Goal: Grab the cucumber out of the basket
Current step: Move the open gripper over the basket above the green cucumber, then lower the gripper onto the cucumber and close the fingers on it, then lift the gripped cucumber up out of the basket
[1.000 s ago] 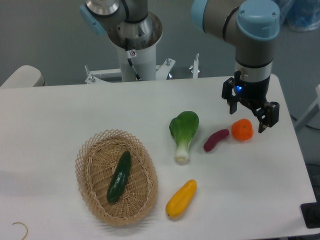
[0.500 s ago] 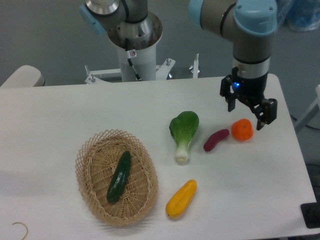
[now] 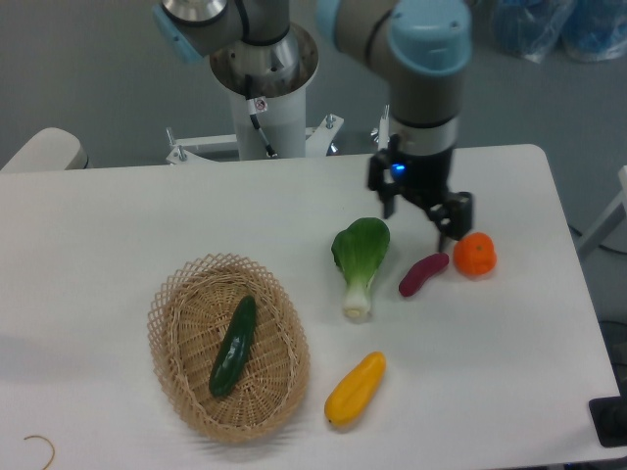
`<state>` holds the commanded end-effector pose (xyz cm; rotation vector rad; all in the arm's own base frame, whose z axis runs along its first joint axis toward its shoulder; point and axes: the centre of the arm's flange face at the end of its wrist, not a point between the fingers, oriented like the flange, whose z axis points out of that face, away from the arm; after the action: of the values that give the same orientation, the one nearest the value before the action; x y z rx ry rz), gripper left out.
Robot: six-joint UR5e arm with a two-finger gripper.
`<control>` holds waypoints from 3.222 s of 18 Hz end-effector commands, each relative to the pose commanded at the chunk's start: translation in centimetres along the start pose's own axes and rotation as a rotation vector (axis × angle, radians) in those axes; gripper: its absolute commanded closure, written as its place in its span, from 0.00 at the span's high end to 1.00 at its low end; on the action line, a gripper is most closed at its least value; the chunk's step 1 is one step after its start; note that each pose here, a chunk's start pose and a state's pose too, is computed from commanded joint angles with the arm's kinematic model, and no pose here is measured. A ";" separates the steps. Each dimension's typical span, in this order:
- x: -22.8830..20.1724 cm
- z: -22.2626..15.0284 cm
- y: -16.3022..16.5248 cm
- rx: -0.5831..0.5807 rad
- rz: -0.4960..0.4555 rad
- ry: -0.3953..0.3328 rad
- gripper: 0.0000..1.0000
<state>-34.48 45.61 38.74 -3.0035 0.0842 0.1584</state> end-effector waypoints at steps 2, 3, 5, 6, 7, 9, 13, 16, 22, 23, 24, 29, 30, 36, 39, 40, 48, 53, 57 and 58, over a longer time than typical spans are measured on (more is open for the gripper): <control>2.3 2.3 -2.7 -0.013 -0.077 0.033 1.00; 2.9 2.8 -3.9 -0.006 -0.113 0.027 1.00; 4.3 4.8 -5.8 0.002 -0.173 0.029 1.00; 5.1 5.6 -6.4 -0.004 -0.192 0.035 1.00; 5.7 6.7 -6.9 -0.013 -0.201 0.045 1.00; 7.7 9.2 -8.0 -0.042 -0.175 0.071 1.00; 9.0 11.9 -8.6 -0.017 -0.186 0.058 1.00; 10.0 14.3 -9.4 -0.029 -0.163 0.069 1.00; 11.1 16.8 -10.5 -0.013 -0.138 0.055 1.00; 11.2 17.1 -10.4 -0.018 -0.140 0.058 1.00; 11.3 17.6 -10.2 -0.026 -0.140 0.063 1.00; 11.9 18.4 -10.4 -0.026 -0.131 0.063 1.00; 11.8 18.4 -10.5 -0.025 -0.131 0.062 1.00; 11.8 18.5 -10.4 -0.027 -0.129 0.064 0.84; 11.8 18.5 -10.4 -0.028 -0.129 0.063 0.59; 11.8 18.4 -10.5 -0.027 -0.131 0.062 0.55; 10.0 15.9 -11.4 0.015 -0.130 0.031 0.45; 5.8 11.2 -12.1 0.059 -0.165 -0.017 0.45; 0.6 5.5 -12.3 0.031 -0.087 -0.014 0.45; -1.1 4.4 -11.5 0.024 -0.074 -0.015 0.45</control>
<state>-35.31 57.68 36.05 -2.9753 -0.0263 0.1710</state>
